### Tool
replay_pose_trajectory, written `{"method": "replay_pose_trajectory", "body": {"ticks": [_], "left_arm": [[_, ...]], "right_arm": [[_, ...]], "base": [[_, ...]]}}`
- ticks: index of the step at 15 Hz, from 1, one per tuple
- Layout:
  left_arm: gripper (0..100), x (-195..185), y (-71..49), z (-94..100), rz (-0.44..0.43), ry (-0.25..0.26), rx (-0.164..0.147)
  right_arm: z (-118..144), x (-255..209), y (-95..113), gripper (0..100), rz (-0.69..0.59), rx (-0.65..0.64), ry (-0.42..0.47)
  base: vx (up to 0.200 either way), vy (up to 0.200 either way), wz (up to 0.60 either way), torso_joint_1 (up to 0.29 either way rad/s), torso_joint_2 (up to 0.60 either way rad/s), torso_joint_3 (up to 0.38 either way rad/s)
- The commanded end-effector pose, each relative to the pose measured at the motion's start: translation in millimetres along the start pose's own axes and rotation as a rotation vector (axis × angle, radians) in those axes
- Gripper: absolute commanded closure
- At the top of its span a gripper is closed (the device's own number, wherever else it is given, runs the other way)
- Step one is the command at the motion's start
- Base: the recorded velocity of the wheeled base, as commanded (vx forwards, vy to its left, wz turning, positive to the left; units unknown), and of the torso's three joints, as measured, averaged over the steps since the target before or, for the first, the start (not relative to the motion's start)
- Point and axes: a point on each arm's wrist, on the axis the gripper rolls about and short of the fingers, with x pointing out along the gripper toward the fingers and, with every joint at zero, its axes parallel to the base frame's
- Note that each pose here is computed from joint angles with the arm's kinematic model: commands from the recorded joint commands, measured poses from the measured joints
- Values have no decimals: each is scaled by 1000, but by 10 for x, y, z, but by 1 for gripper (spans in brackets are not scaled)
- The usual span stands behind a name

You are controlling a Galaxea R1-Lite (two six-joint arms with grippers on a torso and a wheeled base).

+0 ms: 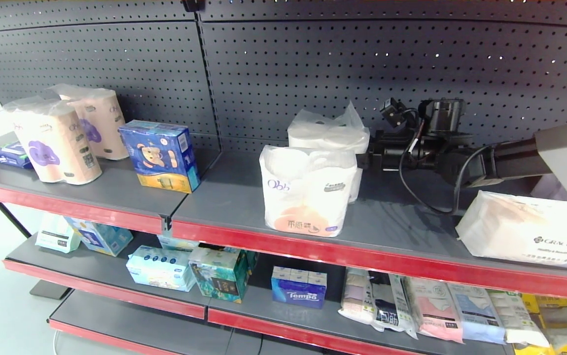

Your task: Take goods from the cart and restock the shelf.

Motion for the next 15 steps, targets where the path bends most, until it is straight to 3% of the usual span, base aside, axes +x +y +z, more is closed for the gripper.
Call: {"method": "replay_pose_trajectory", "body": {"ticks": [1, 15], "left_arm": [[0, 1, 0, 1, 0, 1, 0], [0, 1, 0, 1, 0, 1, 0]], "right_arm": [[-24, -39, -18, 100, -20, 9, 9], [-12, 82, 56, 100, 20, 38, 3]], "base": [[0, 0, 0, 0, 0, 0], [0, 0, 0, 0, 0, 0]]}}
